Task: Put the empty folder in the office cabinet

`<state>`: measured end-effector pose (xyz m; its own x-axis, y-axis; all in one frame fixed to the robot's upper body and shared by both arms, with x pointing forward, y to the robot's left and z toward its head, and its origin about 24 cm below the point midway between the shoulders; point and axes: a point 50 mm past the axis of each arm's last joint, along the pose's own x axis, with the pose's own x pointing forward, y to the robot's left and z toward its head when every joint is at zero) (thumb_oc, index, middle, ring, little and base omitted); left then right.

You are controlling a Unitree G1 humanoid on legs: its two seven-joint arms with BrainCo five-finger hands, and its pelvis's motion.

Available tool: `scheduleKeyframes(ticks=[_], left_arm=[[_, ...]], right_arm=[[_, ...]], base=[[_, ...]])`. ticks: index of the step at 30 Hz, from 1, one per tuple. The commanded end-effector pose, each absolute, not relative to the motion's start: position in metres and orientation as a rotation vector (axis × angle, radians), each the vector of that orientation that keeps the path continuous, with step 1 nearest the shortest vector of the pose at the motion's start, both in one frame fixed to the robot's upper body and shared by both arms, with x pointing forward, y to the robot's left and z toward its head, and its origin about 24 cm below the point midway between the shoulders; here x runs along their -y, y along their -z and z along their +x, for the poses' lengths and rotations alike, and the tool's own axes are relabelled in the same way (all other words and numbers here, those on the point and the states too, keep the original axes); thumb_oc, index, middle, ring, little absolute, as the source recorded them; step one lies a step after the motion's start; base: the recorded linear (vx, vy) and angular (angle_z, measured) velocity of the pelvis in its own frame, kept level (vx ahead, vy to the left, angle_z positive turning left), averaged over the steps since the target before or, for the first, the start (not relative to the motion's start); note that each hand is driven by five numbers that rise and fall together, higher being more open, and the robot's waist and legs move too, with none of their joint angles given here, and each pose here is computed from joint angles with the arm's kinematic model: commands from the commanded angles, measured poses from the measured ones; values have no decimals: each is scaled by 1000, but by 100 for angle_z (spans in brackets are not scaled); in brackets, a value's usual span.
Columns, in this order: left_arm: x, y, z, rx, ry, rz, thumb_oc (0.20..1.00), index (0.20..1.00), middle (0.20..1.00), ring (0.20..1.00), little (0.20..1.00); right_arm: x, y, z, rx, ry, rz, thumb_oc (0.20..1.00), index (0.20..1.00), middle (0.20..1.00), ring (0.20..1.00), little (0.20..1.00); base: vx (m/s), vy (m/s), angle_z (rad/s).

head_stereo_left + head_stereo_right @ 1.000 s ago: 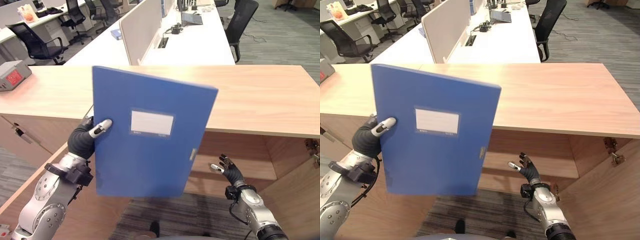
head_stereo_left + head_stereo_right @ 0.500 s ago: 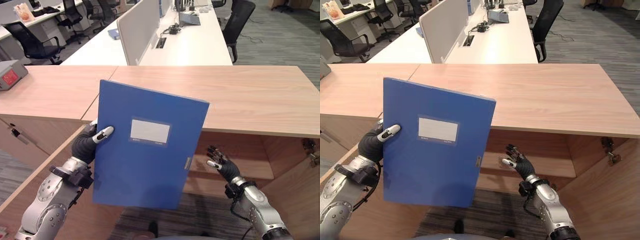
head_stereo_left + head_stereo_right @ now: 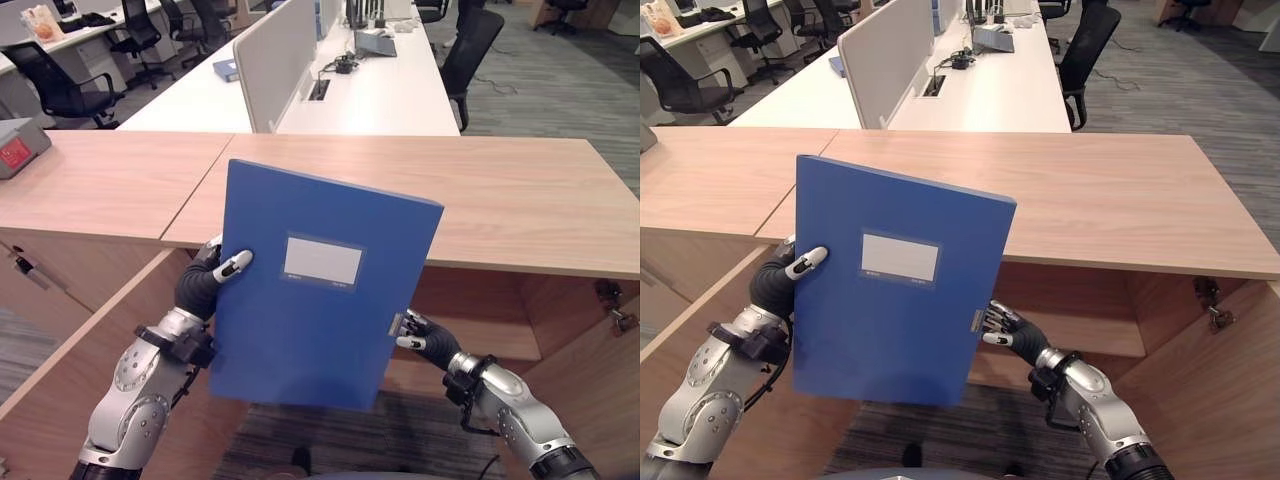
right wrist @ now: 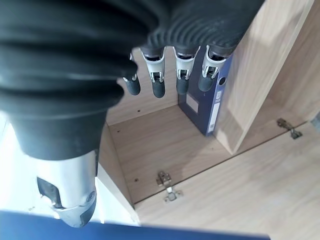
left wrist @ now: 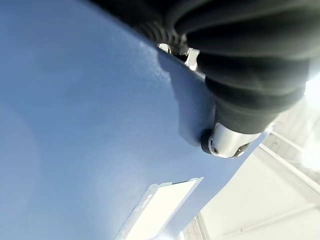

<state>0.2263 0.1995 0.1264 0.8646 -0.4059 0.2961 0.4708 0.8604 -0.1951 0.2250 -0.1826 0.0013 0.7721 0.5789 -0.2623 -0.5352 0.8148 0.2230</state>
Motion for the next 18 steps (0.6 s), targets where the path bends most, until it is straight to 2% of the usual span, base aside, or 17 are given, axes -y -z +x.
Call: scheduleKeyframes(ticks=[1,5,18], left_arm=[[-198,-163,236,463,496,-214,200,200,200,200,200],[-192,-169,241,494,510,-199,200,200,200,200,200],[-192,-177,244,540,495,-129,200,200,200,200,200]], right_arm=[[156,-39,248,-155,-745,167,1000,1000,1000,1000,1000],[139,-41,248,-149,-804,226,1000,1000,1000,1000,1000],[121,-57,251,-76,-867,217,1000,1000,1000,1000,1000]], base=[[0,0,0],[0,0,0],[0,0,0]])
